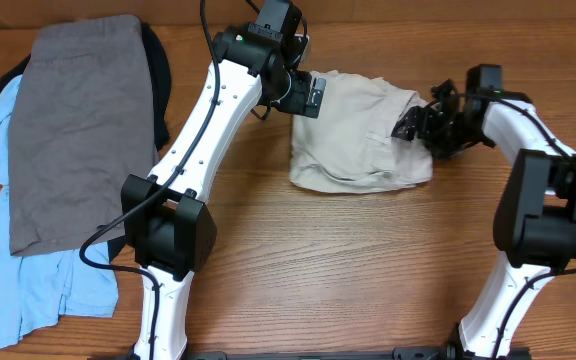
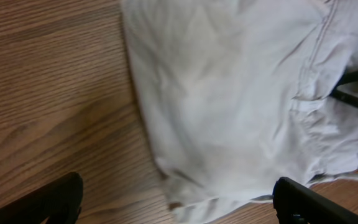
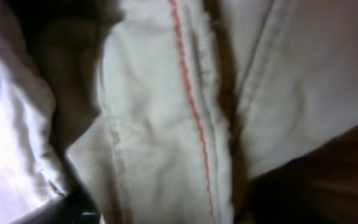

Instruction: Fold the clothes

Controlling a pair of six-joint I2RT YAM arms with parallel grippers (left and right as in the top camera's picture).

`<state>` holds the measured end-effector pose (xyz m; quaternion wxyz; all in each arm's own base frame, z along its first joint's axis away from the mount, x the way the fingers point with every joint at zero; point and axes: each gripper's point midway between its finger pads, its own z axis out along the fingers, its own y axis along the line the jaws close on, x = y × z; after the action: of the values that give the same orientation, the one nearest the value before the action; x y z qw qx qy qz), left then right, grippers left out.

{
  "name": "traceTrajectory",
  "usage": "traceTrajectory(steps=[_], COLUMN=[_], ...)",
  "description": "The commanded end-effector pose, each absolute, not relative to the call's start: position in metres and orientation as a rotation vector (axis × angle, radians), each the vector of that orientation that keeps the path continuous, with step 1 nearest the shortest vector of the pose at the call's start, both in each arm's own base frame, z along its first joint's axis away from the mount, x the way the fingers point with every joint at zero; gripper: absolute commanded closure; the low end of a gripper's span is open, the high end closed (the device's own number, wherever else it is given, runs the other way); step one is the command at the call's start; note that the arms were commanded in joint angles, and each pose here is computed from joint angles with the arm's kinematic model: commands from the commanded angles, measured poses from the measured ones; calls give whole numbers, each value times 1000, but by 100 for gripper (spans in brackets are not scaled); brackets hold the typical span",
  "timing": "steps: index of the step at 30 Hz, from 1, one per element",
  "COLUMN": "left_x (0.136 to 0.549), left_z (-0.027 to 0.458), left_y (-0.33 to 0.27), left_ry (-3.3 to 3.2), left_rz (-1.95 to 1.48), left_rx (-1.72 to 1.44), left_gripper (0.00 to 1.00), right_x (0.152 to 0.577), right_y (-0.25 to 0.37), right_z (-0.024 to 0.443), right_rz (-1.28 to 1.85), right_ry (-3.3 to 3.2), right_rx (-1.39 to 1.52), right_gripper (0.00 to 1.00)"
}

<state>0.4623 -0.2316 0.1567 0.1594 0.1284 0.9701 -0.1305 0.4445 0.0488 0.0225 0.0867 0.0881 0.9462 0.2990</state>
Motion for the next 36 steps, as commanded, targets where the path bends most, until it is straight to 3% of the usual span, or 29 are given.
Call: traceTrajectory(steps=[1,3,4,5,14,20,28,36], left_x=[466,466,466,466,469,470,470,469], left_z=[177,177,177,176,175,176,176,175], left_y=[-233,-233,-233,-233,-227,-227,-227,-227], left_ry=[2714,2713,2713,2714,2711,2709,2719,2725], left_rz=[-378,-378,-377,-376,-324,-323,-334,-338], left_rx=[396,396,396,396,383,379,329,310], left_gripper=[0,0,0,0,0,0,0,0], right_x=[437,439,442,444,509,537,517,488], right_y=[79,84,85,85,41,-35,-184,-264], right_z=[20,21,21,22,44,50,37,37], right_rz=[1013,1013,1012,1012,1042,916,563,413], right_ry=[2825,2817,2810,2802,2523,2321,2010,1758], right_rx=[192,167,175,195,635,980,1499,1743], right_gripper=[60,86,95,96,96,96,96,96])
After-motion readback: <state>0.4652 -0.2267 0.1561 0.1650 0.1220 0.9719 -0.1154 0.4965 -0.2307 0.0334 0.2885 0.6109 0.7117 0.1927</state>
